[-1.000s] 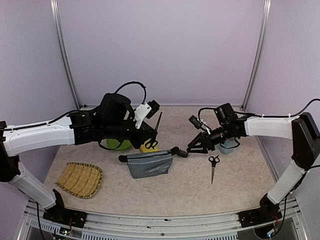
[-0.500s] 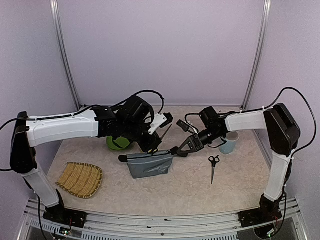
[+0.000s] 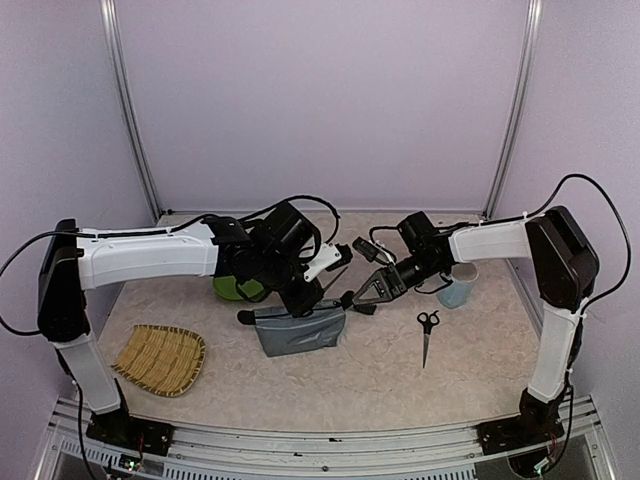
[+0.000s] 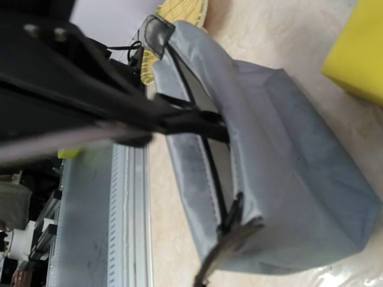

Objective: Sort the hair-cutting tools

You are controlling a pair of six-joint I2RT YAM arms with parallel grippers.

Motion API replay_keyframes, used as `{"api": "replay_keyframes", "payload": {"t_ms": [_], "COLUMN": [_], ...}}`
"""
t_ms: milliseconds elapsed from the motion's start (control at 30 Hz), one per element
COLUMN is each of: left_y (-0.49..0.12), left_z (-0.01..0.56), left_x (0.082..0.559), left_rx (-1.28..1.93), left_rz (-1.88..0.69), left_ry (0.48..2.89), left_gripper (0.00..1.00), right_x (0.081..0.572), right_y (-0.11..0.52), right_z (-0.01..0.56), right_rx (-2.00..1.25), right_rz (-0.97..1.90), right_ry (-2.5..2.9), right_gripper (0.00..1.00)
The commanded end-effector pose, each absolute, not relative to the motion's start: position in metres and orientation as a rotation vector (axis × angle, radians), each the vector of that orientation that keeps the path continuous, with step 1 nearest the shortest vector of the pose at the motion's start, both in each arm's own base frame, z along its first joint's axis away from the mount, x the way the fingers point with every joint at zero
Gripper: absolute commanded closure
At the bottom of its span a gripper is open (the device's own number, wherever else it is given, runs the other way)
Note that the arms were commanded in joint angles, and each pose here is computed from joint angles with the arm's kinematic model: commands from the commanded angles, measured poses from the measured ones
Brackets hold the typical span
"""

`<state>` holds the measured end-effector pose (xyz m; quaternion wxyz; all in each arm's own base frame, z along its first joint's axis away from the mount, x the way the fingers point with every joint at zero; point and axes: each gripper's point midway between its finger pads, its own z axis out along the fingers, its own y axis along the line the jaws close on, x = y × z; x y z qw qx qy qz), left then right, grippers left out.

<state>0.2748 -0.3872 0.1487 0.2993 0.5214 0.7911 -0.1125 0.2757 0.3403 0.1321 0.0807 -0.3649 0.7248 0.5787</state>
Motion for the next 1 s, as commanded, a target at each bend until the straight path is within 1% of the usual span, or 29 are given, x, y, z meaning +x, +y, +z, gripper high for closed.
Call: {"api": "replay_keyframes", "payload": {"t_ms": [0,233,333,467,600,733,767,800,867,900,967], "left_y": [-0.387,-0.371,-0.352,-0.334,-0.329,-0.335,-0.337,-0.338,-0.344,-0.348,-0.354], "left_z": [0.132,0.107,0.095,0.075,0.068,0.066,0.067,0.069,0.078,0.086,0.103], "left_x": [0.276,0.26,0.251,0.237,0.234,0.238,0.241,0.246,0.249,0.25,0.252], "left_rx": [1.445,1.494,1.503,1.548,1.554,1.527,1.505,1.478,1.451,1.43,1.396], "left_rz": [-0.24,-0.198,-0.057,0.062,0.151,0.181,0.191,0.216,0.208,0.192,0.146], "left_ry": [2.114,2.236,2.311,2.382,2.408,2.422,2.427,2.422,2.4,2.382,2.349], "left_gripper": [1.0,1.0,1.0,1.0,1.0,1.0,0.95,0.86,0.74,0.7,0.66], "right_x": [0.271,0.272,0.273,0.271,0.27,0.269,0.269,0.27,0.27,0.272,0.279], "right_y": [0.344,0.34,0.338,0.337,0.336,0.335,0.335,0.335,0.334,0.332,0.326], "right_z": [0.157,0.16,0.164,0.169,0.17,0.171,0.171,0.171,0.172,0.172,0.173], "right_rx": [-1.134,-1.136,-1.135,-1.141,-1.144,-1.145,-1.147,-1.147,-1.147,-1.146,-1.15], "right_rz": [1.783,1.754,1.75,1.752,1.748,1.749,1.748,1.745,1.738,1.729,1.665], "right_ry": [2.067,2.059,2.049,2.031,2.024,2.02,2.018,2.017,2.013,2.013,2.022], "right_gripper": [1.0,1.0,1.0,1.0,1.0,1.0,1.0,1.0,1.0,0.96,0.86]}}
